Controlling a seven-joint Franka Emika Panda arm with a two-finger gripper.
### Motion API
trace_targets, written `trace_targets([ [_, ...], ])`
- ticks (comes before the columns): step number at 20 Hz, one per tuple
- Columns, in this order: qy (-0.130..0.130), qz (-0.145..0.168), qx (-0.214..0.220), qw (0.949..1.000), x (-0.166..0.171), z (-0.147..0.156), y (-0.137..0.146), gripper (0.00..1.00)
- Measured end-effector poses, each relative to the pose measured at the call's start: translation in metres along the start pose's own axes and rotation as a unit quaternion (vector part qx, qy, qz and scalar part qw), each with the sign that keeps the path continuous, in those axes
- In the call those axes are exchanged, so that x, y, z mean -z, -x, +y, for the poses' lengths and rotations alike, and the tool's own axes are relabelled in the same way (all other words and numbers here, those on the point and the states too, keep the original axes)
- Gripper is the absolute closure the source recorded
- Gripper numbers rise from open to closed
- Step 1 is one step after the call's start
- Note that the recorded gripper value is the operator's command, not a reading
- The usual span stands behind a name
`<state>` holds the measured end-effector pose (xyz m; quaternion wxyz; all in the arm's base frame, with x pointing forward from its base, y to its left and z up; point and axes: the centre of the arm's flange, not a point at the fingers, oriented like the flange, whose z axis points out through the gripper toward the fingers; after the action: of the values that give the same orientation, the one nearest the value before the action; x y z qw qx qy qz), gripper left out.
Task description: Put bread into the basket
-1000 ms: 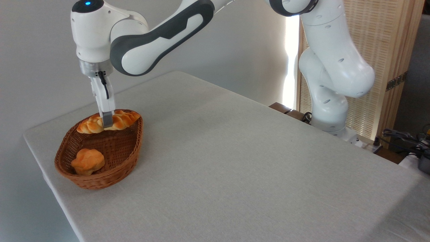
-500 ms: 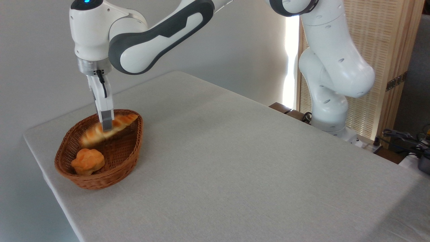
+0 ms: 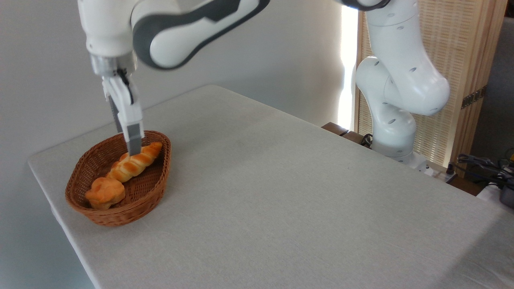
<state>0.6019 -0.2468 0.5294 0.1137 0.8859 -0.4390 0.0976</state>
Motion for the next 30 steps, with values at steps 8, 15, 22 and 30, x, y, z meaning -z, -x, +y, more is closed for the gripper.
trace_targets([
  [8,-0.062,-0.084,0.054,0.9931,0.108,-0.055,0.098,0.00],
  [15,-0.050,-0.106,0.060,0.9913,0.140,-0.083,0.151,0.00],
  [22,-0.042,-0.115,0.068,0.9902,0.140,-0.086,0.159,0.00],
  [30,-0.042,-0.115,0.070,0.9900,0.140,-0.087,0.161,0.00],
])
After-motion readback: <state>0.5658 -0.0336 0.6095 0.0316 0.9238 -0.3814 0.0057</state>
